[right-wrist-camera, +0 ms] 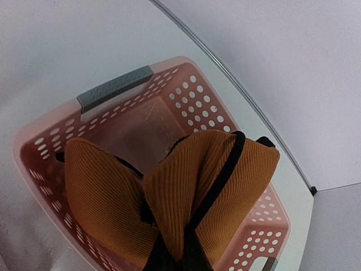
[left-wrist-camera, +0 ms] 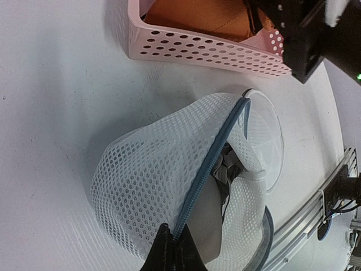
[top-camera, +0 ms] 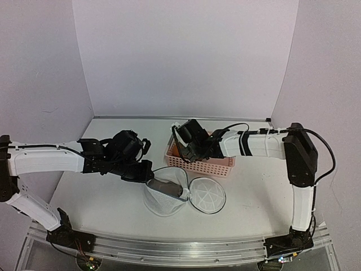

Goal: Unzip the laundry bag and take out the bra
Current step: Place the bra in the bin.

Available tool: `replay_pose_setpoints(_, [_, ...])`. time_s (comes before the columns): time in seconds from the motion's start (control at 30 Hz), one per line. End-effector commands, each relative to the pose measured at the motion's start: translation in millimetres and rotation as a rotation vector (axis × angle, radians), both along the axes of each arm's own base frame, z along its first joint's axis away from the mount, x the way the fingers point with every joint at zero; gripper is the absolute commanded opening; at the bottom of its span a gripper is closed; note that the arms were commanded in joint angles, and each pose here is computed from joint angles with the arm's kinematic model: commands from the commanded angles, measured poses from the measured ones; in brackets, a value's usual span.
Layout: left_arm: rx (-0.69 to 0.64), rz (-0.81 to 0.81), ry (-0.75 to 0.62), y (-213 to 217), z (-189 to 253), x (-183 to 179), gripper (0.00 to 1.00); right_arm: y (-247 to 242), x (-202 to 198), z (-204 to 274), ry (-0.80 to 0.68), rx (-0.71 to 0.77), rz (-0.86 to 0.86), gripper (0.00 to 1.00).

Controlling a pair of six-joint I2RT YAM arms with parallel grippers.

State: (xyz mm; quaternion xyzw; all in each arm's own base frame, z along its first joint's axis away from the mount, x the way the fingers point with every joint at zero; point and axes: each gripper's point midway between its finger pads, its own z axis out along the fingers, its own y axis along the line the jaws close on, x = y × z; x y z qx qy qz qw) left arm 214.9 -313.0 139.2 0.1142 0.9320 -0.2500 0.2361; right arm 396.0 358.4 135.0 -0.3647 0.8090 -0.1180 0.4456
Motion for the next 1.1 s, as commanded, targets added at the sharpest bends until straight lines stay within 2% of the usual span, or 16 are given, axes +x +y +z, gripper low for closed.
replay_pose_setpoints(0.0, [-0.046, -0.006, -0.058, -2, 20, 3, 0.0, -5, 29, 20, -0.081, -0.073, -0.036, 0.0])
replay_pose_setpoints(0.33, [-0.049, -0.002, -0.063, -1, 22, 4, 0.0, -27, 66, 25, -0.14, -0.103, -0.164, 0.0])
replay_pose_setpoints(0.77, [-0.05, -0.006, -0.056, -4, 21, 4, 0.0, 13, 41, -40, 0.101, -0.074, 0.092, 0.0])
replay_pose_setpoints(0.83, [-0.051, -0.008, -0.056, -4, 21, 4, 0.0, 16, 39, -44, 0.116, -0.069, 0.105, 0.05])
replay_pose_setpoints(0.97, [-0.054, -0.008, -0.055, -5, 22, 4, 0.0, 17, 41, -49, 0.129, -0.062, 0.109, 0.34])
replay_pose_setpoints(1.07, [-0.056, -0.007, -0.055, -5, 22, 4, 0.0, 17, 42, -43, 0.124, -0.047, 0.105, 0.43])
